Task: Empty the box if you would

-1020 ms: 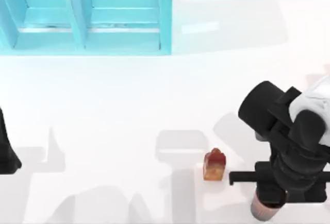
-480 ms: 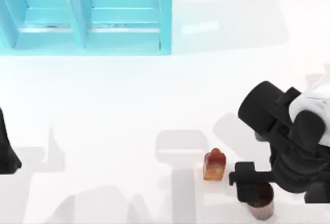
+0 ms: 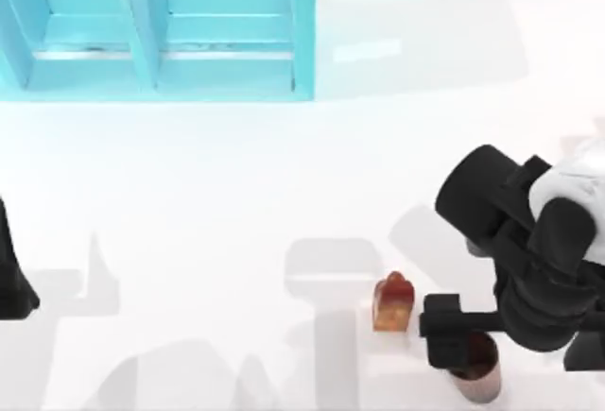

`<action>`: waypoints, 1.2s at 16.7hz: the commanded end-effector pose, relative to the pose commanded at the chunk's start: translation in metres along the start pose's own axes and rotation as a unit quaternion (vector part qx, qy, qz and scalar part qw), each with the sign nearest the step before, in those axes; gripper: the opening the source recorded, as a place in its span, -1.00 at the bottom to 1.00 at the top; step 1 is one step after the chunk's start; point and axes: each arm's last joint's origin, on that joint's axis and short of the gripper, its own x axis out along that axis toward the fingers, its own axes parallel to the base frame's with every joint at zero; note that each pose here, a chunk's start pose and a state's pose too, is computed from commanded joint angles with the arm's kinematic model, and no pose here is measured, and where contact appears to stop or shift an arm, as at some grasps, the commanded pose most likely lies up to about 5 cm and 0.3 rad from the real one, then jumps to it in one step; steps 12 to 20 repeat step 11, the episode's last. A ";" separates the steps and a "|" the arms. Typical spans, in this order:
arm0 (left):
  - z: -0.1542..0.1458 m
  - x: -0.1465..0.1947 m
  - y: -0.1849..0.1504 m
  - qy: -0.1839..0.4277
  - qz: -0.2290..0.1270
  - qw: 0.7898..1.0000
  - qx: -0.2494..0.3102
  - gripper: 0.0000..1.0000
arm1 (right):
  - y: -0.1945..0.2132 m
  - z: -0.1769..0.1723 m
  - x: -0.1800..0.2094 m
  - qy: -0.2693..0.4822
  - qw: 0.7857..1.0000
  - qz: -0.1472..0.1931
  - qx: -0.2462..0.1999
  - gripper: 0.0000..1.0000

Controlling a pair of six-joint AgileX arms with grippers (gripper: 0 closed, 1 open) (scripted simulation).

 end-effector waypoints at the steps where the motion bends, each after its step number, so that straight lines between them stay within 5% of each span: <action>1: 0.000 0.000 0.000 0.000 0.000 1.000 0.000 1.00 | 0.001 0.001 -0.006 -0.001 1.000 0.001 0.000 1.00; 9: 0.000 0.000 0.000 0.000 0.000 1.000 0.000 1.00 | -0.006 0.001 -0.090 0.003 1.000 -0.003 0.000 1.00; 20: 0.000 0.000 0.000 0.000 0.000 1.000 0.000 1.00 | -0.007 0.001 -0.096 0.001 1.000 -0.001 0.000 1.00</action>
